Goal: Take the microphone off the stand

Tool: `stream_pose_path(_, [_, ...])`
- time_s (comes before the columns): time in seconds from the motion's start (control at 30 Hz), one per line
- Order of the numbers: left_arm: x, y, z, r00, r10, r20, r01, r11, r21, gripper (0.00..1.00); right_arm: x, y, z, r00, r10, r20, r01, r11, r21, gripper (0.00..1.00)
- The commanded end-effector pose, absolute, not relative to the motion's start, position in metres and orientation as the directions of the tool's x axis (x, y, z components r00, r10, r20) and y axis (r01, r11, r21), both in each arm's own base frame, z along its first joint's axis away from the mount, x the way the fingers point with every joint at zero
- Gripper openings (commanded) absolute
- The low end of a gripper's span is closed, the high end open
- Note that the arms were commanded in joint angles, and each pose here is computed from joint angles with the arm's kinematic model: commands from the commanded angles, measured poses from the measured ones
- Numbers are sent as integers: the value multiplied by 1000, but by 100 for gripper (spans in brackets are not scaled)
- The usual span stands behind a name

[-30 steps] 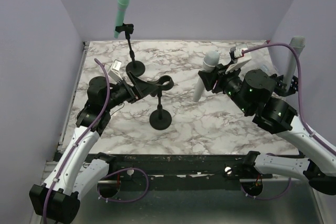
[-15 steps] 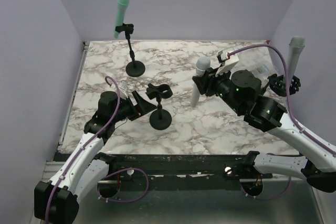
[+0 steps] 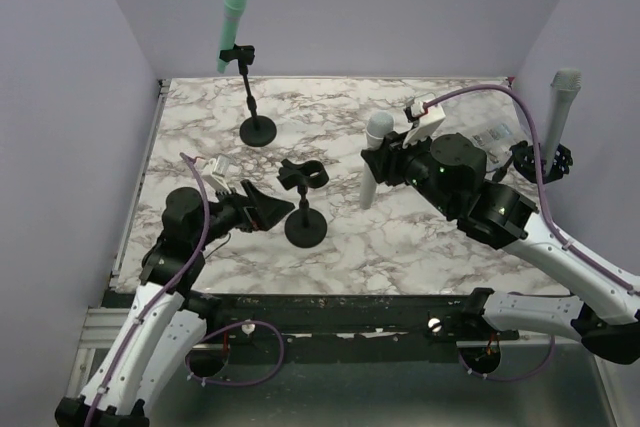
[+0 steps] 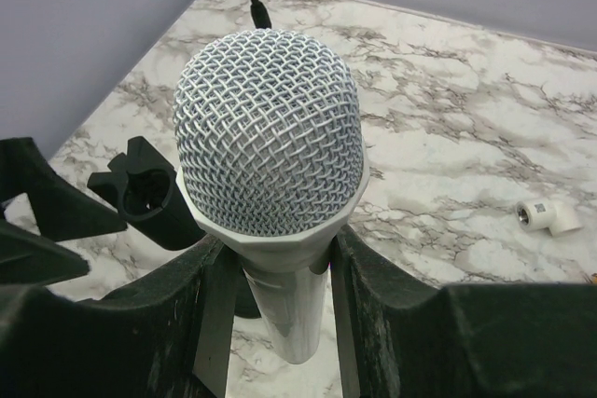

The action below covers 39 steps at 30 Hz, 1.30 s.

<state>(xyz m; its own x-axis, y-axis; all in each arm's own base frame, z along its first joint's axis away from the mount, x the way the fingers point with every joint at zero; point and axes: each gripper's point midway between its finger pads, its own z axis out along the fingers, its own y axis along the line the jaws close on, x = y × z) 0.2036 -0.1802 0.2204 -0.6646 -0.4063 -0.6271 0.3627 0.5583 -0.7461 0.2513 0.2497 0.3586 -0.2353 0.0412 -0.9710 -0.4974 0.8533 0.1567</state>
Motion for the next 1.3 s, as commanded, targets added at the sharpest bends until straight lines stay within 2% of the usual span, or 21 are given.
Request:
stream_pose_path(0.0, [194, -171, 270, -555, -406, -726, 461, 576, -675, 98, 250, 257, 354, -249, 34, -968, -516, 841, 163, 1])
stream_pose_path(0.17, [219, -159, 301, -532, -485, -695, 338, 630, -699, 99, 249, 258, 361, -239, 51, -970, -527, 832, 173, 1])
stream_pose_path(0.37, [243, -177, 306, -584, -426, -691, 368, 619, -694, 99, 245, 257, 369, -228, 72, -971, -537, 823, 187, 1])
stream_pose_path(0.53, [252, -181, 289, -593, -408, -695, 373, 625, -685, 98, 245, 255, 369, -225, 73, -972, -535, 824, 186, 1])
stream_pose_path(0.8, [252, -198, 251, -667, -375, -644, 371, 582, -723, 98, 246, 258, 365, -230, 68, -971, -539, 822, 185, 1])
stream_pose_path(1.07, [251, -186, 199, -724, -384, -573, 224, 655, -721, 96, 246, 264, 353, -250, 59, -966, -546, 816, 191, 1])
stream_pose_path(1.27, [248, -180, 203, -708, -364, -606, 239, 683, -690, 97, 250, 271, 337, -279, 31, -960, -544, 819, 184, 1])
